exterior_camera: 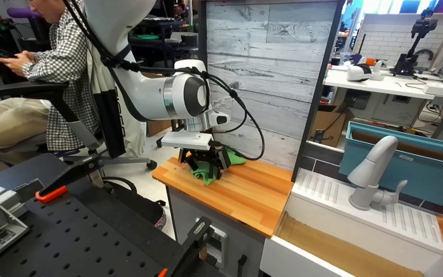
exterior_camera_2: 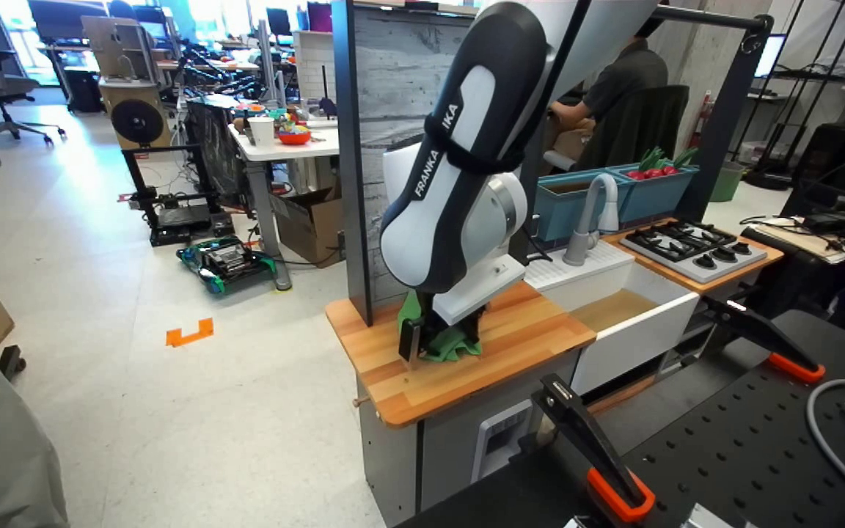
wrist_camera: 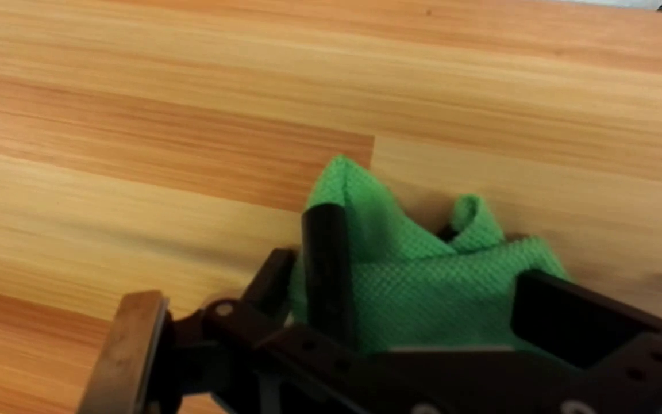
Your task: Move the cloth
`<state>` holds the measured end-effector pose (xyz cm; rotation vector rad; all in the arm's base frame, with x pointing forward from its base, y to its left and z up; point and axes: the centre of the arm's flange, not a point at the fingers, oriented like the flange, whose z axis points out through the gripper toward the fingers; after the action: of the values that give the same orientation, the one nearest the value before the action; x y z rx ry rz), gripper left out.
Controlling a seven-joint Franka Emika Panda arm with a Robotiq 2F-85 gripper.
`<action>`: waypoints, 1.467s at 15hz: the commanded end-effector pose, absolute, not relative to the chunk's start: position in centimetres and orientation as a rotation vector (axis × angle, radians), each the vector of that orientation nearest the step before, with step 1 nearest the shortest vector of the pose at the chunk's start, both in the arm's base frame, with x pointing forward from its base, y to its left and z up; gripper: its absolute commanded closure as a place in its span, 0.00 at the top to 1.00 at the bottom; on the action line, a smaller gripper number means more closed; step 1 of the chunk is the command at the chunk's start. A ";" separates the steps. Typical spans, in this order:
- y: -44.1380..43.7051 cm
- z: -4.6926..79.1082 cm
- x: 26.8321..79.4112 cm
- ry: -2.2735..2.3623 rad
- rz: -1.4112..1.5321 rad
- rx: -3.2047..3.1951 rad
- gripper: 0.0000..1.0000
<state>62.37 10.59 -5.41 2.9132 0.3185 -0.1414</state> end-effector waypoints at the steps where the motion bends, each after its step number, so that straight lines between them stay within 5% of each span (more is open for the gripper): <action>1: 7.2 -4.4 61.2 0.238 -0.161 2.981 1.00; 22: -7.6 -2.2 63.9 -0.365 -0.177 3.105 1.00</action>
<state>63.85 -7.42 -2.96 3.0740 -0.3364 -0.1511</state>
